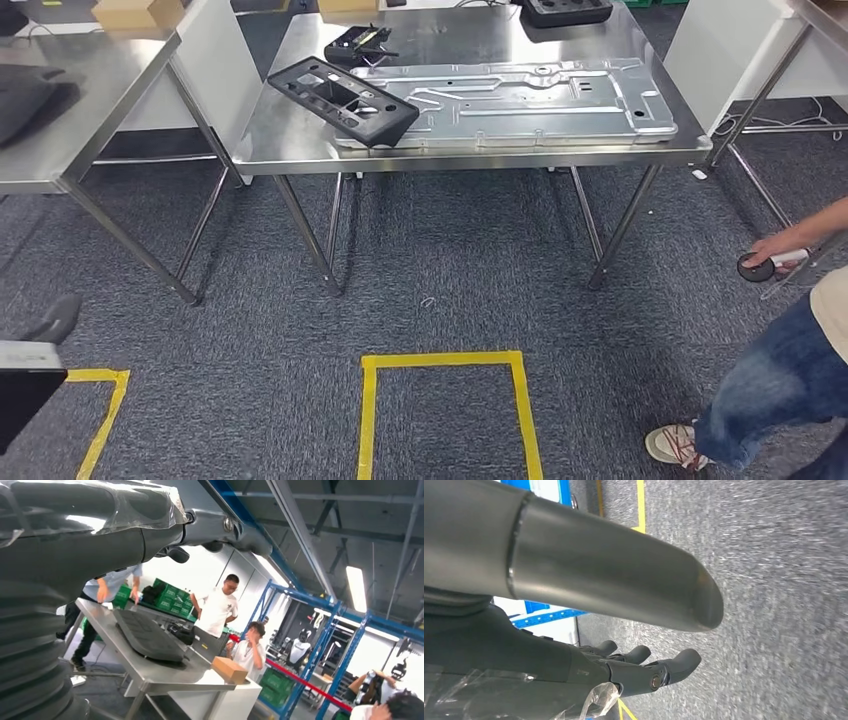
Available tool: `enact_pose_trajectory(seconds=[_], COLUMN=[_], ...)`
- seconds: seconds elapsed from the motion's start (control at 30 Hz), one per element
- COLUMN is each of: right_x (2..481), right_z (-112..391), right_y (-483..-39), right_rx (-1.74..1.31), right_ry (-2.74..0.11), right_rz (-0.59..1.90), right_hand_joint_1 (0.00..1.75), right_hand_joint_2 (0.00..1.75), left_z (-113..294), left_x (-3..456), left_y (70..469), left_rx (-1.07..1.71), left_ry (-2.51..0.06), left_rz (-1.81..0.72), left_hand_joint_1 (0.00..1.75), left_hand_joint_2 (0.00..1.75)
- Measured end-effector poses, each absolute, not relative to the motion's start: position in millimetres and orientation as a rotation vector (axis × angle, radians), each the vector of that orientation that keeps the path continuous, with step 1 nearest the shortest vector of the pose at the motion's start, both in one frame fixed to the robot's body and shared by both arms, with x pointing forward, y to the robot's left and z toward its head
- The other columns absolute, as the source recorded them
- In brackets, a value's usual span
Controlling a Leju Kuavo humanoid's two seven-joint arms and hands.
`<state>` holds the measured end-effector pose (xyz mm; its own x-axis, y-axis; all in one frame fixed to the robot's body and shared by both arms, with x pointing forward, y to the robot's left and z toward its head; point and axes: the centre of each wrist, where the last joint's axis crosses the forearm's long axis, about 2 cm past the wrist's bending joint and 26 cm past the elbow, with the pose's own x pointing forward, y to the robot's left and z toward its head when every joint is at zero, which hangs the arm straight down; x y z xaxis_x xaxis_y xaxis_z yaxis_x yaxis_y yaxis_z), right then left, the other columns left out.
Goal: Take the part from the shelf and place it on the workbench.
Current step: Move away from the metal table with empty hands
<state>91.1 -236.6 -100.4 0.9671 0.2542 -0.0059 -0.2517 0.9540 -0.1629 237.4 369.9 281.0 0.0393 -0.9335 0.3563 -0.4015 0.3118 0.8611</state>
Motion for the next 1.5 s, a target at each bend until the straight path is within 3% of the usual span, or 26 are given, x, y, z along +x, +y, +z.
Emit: enact_pose_trajectory(seconds=[1.5], right_x=[90.5], right_z=[-100.5], right_y=[-236.7], right_rx=[-0.168], right_ry=[-0.017], right_rz=[0.256], right_hand_joint_1=[0.00], right_hand_joint_2=[0.00], left_z=[280.4], left_x=[234.6], left_y=[370.3], left_rx=[1.257], left_ry=[-1.571], left_rz=[-0.596], left_hand_joint_1=[0.00], left_hand_joint_2=[1.75])
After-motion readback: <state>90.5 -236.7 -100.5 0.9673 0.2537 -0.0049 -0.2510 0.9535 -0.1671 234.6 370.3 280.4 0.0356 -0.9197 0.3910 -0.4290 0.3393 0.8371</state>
